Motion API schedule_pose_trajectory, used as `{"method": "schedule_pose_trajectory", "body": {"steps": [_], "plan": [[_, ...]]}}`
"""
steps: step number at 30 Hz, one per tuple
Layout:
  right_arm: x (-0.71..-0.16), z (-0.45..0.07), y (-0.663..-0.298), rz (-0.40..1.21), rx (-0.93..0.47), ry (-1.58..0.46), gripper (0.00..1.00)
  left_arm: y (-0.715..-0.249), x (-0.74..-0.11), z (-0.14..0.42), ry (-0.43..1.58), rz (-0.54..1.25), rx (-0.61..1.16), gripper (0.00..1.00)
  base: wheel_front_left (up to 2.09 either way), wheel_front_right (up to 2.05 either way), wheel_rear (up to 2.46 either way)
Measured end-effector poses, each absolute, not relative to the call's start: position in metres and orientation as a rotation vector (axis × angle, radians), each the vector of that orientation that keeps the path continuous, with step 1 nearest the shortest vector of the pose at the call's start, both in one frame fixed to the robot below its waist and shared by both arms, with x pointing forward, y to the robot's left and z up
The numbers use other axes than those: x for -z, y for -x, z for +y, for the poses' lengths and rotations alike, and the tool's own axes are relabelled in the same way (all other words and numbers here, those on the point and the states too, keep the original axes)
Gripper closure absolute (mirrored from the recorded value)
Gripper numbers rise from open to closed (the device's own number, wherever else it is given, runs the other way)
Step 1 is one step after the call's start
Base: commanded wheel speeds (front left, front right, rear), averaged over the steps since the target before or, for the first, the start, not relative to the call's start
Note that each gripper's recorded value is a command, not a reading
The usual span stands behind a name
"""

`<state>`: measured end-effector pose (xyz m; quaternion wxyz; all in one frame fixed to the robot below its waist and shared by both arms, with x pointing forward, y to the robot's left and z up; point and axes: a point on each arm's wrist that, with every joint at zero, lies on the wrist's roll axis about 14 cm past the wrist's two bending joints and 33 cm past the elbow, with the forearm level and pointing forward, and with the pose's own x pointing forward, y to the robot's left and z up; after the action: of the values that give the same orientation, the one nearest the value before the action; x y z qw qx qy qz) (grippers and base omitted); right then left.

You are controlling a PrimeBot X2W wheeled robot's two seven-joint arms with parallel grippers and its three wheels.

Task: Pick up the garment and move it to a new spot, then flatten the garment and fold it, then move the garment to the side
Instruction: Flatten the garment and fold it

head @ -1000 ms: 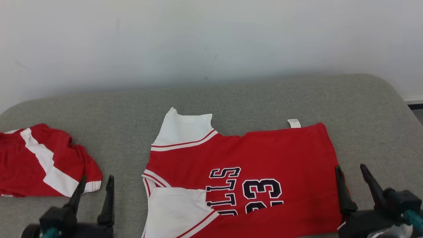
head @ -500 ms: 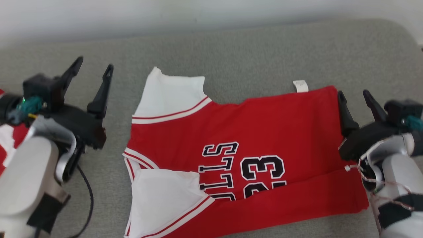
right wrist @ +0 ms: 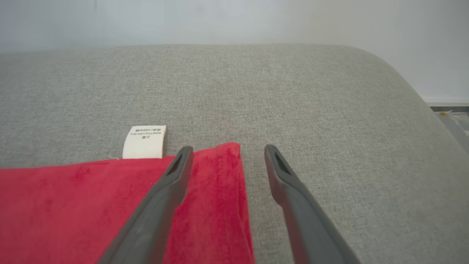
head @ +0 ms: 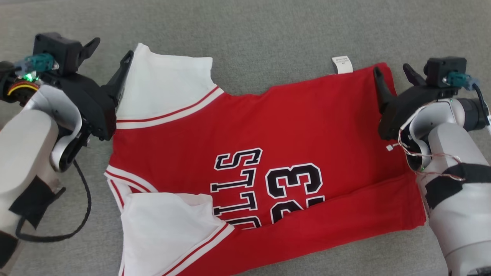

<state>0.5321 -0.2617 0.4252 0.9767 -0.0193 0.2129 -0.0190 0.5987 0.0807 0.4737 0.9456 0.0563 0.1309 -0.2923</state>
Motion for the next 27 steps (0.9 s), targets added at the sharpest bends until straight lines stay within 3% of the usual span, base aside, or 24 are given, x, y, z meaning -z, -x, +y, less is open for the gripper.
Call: {"method": "schedule_pose_trajectory", "body": {"steps": [14, 15, 16, 17, 18, 19, 27], "plan": [[-0.394, -0.258, -0.549, 0.526, 0.034, 0.056, 0.0, -0.618, -0.421, 0.057, -0.114, 0.416, 0.651, 0.0, 0.0, 0.0, 0.0], [-0.394, -0.257, -0.55, 0.53, 0.031, 0.059, 0.05, -0.618, -0.415, 0.057, -0.116, 0.436, 0.648, 0.0, 0.0, 0.0, 0.0], [-0.392, -0.257, -0.55, 0.534, 0.03, 0.058, 0.48, -0.617, -0.41, 0.057, -0.122, 0.456, 0.65, 0.0, 0.0, 0.0, 0.0], [-0.392, -0.256, -0.551, 0.533, 0.03, 0.055, 0.56, -0.617, -0.406, 0.057, -0.131, 0.465, 0.653, 0.0, 0.0, 0.0, 0.0], [-0.391, -0.255, -0.552, 0.534, 0.028, 0.055, 0.73, -0.618, -0.404, 0.056, -0.13, 0.47, 0.654, 0.53, 0.0, 0.0, 0.0], [-0.392, -0.254, -0.555, 0.529, 0.027, 0.053, 1.0, -0.619, -0.404, 0.052, -0.103, 0.471, 0.655, 1.0, 0.0, 0.0, 0.0], [-0.406, -0.26, -0.56, 0.45, 0.029, 0.075, 1.0, -0.624, -0.429, 0.052, -0.039, 0.355, 0.638, 1.0, 0.0, 0.0, 0.0]]}}
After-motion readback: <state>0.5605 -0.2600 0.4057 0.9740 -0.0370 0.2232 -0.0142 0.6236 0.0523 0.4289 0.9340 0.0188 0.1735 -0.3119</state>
